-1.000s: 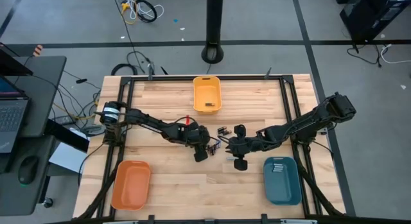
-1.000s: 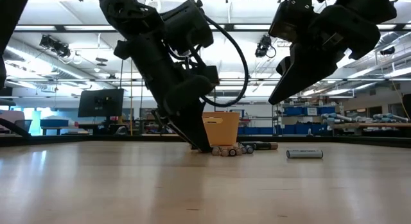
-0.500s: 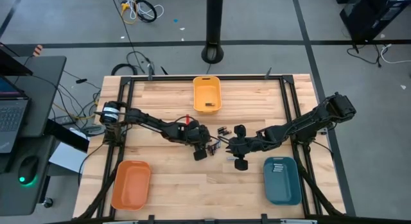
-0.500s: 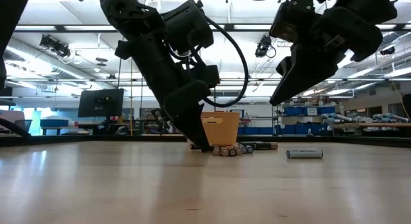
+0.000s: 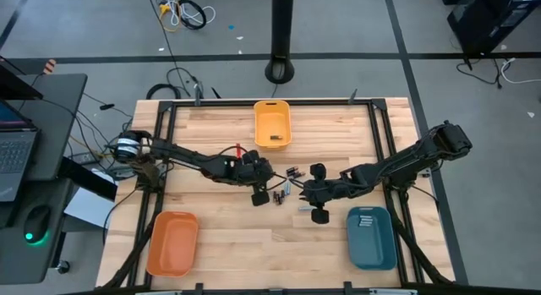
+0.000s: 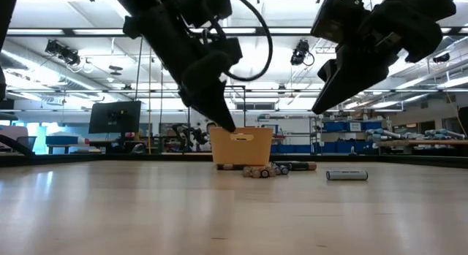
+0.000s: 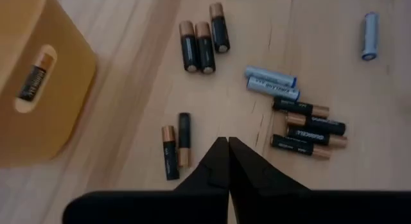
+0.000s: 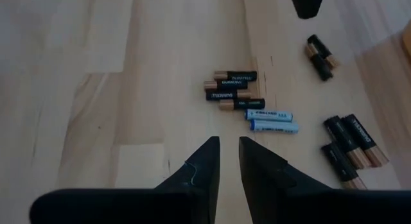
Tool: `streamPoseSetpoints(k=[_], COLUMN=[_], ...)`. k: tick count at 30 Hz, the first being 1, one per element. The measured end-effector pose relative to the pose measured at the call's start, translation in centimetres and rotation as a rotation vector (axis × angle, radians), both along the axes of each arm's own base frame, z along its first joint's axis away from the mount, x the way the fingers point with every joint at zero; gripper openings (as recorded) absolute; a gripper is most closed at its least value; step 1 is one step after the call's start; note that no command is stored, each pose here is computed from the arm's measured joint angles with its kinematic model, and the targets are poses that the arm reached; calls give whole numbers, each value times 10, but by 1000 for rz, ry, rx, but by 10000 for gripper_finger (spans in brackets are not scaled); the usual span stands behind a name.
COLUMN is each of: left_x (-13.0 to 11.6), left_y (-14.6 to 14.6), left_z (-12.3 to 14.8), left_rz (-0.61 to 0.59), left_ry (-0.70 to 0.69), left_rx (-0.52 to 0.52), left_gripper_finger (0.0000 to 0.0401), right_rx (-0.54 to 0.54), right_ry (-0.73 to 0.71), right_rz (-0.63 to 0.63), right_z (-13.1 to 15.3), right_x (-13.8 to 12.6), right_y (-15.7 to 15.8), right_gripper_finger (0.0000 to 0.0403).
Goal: Sort batteries
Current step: Put the small black battery into the yellow bin
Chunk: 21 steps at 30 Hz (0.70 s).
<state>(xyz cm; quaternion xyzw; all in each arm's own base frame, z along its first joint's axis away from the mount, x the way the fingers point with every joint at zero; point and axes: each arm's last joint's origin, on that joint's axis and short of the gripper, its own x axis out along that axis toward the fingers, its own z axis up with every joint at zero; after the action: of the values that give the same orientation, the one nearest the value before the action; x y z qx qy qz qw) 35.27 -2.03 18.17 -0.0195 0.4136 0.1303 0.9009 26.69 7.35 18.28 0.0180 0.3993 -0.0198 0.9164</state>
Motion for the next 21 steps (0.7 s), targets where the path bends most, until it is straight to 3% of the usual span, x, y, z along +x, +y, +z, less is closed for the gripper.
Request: streamPoseSetpoints(k=[9, 17, 21], left_x=[-2, -2, -1], left_y=[1, 18, 39], left_z=[0, -2, -15], left_rz=[0, 36, 98], left_ry=[20, 39, 93], left_rx=[-3, 19, 18], left_gripper_finger=[26, 112, 152], right_rx=[17, 22, 22], right_ry=[-24, -31, -30], right_rz=[-3, -7, -7], right_z=[5, 6, 6], right_x=[-2, -1, -1], right_y=[1, 2, 2], right_gripper_finger=[79, 88, 87])
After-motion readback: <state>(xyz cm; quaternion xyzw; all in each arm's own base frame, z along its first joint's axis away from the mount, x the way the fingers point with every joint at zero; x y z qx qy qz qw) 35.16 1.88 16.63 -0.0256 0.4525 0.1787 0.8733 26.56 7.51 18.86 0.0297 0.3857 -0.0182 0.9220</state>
